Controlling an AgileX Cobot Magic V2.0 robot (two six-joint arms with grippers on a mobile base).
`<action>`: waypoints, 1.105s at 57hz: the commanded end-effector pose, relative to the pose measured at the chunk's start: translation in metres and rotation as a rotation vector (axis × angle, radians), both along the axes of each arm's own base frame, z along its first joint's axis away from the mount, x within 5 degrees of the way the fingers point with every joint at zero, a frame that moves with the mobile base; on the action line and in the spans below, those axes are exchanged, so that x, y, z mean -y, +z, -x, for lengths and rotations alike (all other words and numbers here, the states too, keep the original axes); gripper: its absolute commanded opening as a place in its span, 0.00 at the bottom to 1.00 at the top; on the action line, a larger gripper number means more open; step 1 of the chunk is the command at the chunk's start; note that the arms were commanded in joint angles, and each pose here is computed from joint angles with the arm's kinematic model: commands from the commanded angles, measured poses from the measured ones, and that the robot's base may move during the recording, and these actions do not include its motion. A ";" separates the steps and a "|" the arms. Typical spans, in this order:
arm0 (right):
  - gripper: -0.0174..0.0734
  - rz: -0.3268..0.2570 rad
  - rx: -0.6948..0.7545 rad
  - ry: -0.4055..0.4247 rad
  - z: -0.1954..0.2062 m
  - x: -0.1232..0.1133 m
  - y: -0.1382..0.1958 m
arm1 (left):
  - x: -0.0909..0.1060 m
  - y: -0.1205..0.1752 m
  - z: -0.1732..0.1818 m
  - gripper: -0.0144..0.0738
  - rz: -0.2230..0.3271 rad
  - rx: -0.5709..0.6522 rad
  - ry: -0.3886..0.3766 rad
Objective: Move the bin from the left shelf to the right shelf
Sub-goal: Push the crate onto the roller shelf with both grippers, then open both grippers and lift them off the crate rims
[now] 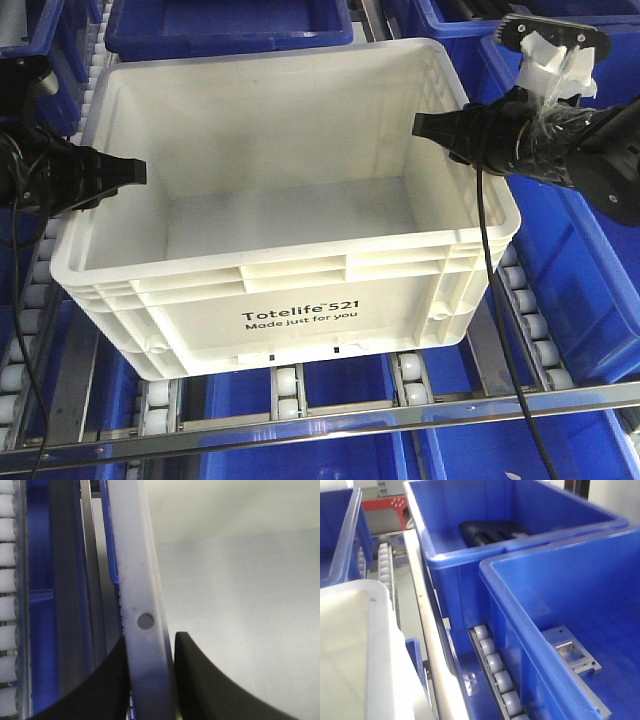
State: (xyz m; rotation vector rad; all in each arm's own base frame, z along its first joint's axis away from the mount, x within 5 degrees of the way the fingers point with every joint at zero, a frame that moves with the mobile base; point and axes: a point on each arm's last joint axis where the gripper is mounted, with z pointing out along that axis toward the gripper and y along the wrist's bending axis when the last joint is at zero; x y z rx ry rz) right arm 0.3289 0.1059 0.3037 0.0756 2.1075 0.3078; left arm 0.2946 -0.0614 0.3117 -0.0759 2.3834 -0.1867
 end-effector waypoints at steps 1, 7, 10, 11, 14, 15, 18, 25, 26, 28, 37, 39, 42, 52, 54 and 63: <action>0.54 -0.010 0.068 0.023 0.001 -0.002 0.015 | 0.004 0.031 -0.001 0.35 -0.014 0.177 -0.054; 0.60 -0.007 0.068 0.033 0.002 -0.005 0.015 | 0.003 0.030 -0.001 0.42 -0.035 0.174 -0.057; 0.63 -0.011 0.067 0.033 0.002 -0.005 0.015 | 0.003 0.030 0.000 0.45 -0.039 0.170 -0.057; 0.63 -0.012 0.067 0.037 0.002 -0.006 0.015 | 0.003 0.030 0.000 0.47 -0.039 0.170 -0.057; 0.65 -0.009 0.068 0.045 0.003 -0.009 0.015 | 0.003 0.030 0.000 0.50 -0.039 0.170 -0.057; 0.65 -0.011 0.069 0.047 0.003 -0.009 0.015 | 0.003 0.030 0.000 0.51 -0.040 0.171 -0.058; 0.67 -0.008 0.071 0.061 0.005 -0.013 0.016 | 0.003 0.030 0.000 0.54 -0.038 0.171 -0.057; 0.68 0.004 0.054 0.059 0.006 -0.014 0.014 | 0.002 0.030 0.001 0.57 -0.038 0.159 -0.056; 0.69 0.006 0.053 0.056 0.006 -0.013 0.015 | 0.002 0.030 0.001 0.58 -0.038 0.159 -0.056; 0.69 0.009 0.050 0.052 0.008 -0.012 0.016 | 0.002 0.031 0.002 0.58 -0.039 0.160 -0.056; 0.69 0.048 0.101 0.062 0.017 -0.007 0.032 | -0.001 0.047 0.013 0.60 -0.027 0.223 -0.055; 0.68 0.071 0.119 0.069 0.020 -0.005 0.037 | -0.001 0.052 0.017 0.59 -0.026 0.238 -0.055; 0.68 0.097 0.144 0.080 0.025 -0.003 0.044 | -0.003 0.058 0.022 0.59 -0.024 0.259 -0.056; 0.68 0.170 0.161 0.077 0.039 0.006 0.058 | -0.006 0.067 0.037 0.59 -0.050 0.298 -0.081; 0.68 0.174 0.164 0.074 0.042 0.008 0.061 | -0.007 0.066 0.042 0.59 -0.056 0.303 -0.086; 0.68 0.197 0.212 0.100 0.060 0.014 0.080 | -0.013 0.062 0.069 0.59 -0.050 0.361 -0.093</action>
